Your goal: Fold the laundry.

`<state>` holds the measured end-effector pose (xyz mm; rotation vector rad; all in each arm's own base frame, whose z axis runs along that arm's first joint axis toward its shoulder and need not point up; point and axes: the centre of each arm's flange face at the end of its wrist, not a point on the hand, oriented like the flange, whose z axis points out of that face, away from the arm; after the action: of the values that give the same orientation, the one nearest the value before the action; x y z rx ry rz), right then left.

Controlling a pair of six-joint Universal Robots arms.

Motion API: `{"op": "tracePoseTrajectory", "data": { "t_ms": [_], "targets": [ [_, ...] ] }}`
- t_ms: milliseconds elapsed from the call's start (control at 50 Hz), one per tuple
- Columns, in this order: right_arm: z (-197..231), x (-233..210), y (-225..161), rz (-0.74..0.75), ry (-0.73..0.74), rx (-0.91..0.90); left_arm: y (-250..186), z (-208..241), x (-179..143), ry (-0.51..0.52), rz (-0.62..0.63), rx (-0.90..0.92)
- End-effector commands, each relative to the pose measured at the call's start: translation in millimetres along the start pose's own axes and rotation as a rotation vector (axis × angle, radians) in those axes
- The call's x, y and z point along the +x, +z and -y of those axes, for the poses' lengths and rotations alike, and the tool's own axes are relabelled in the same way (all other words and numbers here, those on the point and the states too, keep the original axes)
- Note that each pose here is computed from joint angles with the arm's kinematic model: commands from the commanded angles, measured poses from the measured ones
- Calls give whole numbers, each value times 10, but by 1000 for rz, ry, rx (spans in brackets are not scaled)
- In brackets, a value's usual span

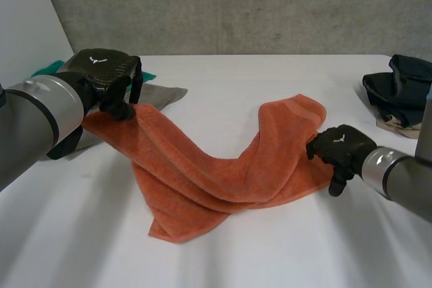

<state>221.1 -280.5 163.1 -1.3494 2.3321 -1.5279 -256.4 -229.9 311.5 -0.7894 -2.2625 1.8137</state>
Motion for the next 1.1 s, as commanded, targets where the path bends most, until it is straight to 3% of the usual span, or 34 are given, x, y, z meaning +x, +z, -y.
{"op": "tracePoseTrajectory", "data": {
  "t_ms": [20,380,820,900,980,1100],
  "targets": [
    [-175,-64,166,-64,-72,95,1,-21,3,-5,-1,-7],
    [-359,-17,484,-138,-108,130,4,-42,8,-8,-2,-12],
    [-175,265,681,-288,-132,252,10,-99,-9,-10,10,-33],
    [-22,291,509,-308,-157,262,24,-150,-31,-7,22,-53],
    [160,300,101,-285,-222,168,56,-249,-39,15,21,-96],
    [-22,214,-546,-54,-347,-221,209,-634,-28,213,-19,-260]
  ]
}}
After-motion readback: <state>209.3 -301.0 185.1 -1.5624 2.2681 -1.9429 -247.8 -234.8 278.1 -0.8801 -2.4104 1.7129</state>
